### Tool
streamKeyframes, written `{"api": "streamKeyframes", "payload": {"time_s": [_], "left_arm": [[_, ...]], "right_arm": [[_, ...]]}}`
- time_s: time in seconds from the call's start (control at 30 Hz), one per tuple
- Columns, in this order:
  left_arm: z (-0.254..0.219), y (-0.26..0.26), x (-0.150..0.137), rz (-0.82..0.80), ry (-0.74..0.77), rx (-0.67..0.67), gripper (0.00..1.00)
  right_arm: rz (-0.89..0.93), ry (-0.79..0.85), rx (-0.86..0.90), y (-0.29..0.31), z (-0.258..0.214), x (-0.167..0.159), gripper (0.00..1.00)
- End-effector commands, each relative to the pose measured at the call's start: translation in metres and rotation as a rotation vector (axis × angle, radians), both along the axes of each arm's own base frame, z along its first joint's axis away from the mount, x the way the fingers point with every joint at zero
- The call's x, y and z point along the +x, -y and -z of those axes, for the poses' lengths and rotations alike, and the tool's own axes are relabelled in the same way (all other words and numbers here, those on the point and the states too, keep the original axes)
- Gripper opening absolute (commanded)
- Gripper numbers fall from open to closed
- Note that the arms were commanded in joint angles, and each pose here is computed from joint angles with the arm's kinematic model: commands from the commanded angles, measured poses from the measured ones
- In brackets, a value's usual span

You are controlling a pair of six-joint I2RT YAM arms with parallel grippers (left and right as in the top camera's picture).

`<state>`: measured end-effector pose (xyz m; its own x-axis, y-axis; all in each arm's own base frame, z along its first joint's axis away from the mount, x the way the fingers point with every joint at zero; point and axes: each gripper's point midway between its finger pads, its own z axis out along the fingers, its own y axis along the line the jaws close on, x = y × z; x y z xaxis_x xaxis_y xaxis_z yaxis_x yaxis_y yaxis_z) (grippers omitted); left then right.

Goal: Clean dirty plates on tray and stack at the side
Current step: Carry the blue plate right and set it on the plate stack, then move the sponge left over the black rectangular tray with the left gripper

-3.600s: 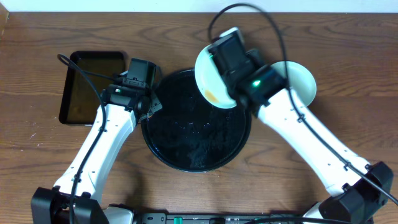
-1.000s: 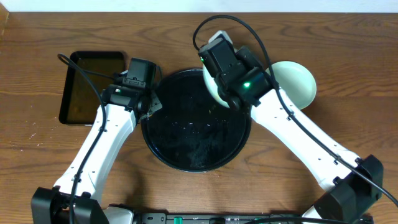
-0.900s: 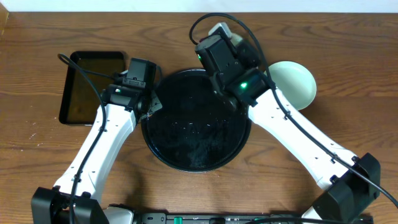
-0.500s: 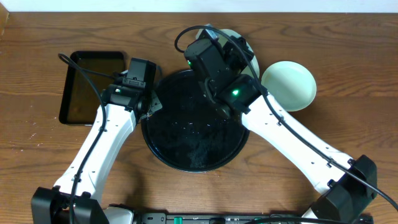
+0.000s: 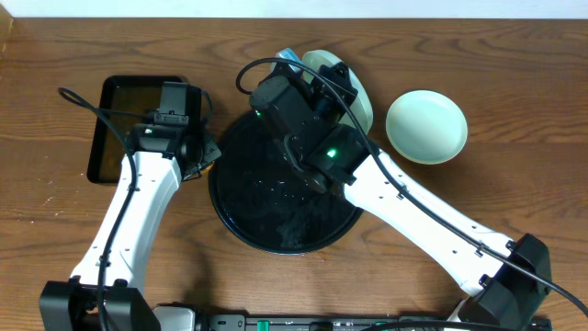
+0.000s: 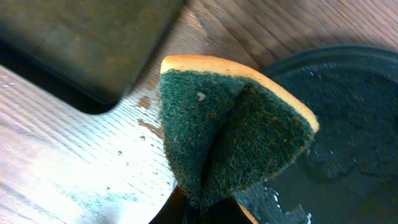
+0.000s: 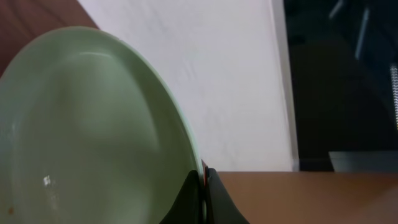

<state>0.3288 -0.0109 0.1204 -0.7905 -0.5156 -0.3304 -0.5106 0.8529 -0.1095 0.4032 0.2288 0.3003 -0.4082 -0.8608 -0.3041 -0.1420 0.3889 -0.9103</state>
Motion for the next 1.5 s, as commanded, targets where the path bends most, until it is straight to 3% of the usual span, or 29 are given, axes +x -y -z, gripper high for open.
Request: {"api": "streamKeyframes", "payload": {"time_s": [0.0,0.1,0.23,0.37,0.63,0.93,1.1,1.37,1.47], "left_arm": [[0.005,0.005,-0.003,0.039,-0.022,-0.018,0.08],[0.006,0.005,-0.004,0.039,-0.027,-0.018,0.08],[0.007,0.004,-0.007,0.039,-0.039,-0.017,0.08],[0.007,0.007,-0.007,0.044,-0.041,-0.03,0.08],[0.008,0.013,-0.007,0.055,-0.043,-0.063,0.08],[0.008,0.013,-0.006,0.052,-0.04,-0.064,0.08],[0.007,0.013,-0.003,0.052,-0.03,-0.065,0.08],[0.007,0.013,0.0,0.052,-0.019,-0.066,0.08],[0.007,0.013,-0.001,0.053,-0.022,-0.066,0.08]], "right_arm": [[-0.026,-0.052,0.111,-0.003,0.014,0.0,0.01],[-0.06,-0.193,0.281,-0.006,0.047,0.0,0.01],[-0.1,-0.503,0.607,-0.011,0.094,-0.009,0.01],[-0.01,-0.678,0.853,0.017,0.112,-0.009,0.01],[0.49,-0.575,1.078,0.167,0.132,0.015,0.01],[0.843,-0.393,1.229,0.295,0.19,0.006,0.01],[0.886,-0.308,1.297,0.323,0.203,0.008,0.01],[0.879,-0.276,1.339,0.316,0.205,0.015,0.01],[0.905,-0.268,1.358,0.315,0.209,0.013,0.08]]}}
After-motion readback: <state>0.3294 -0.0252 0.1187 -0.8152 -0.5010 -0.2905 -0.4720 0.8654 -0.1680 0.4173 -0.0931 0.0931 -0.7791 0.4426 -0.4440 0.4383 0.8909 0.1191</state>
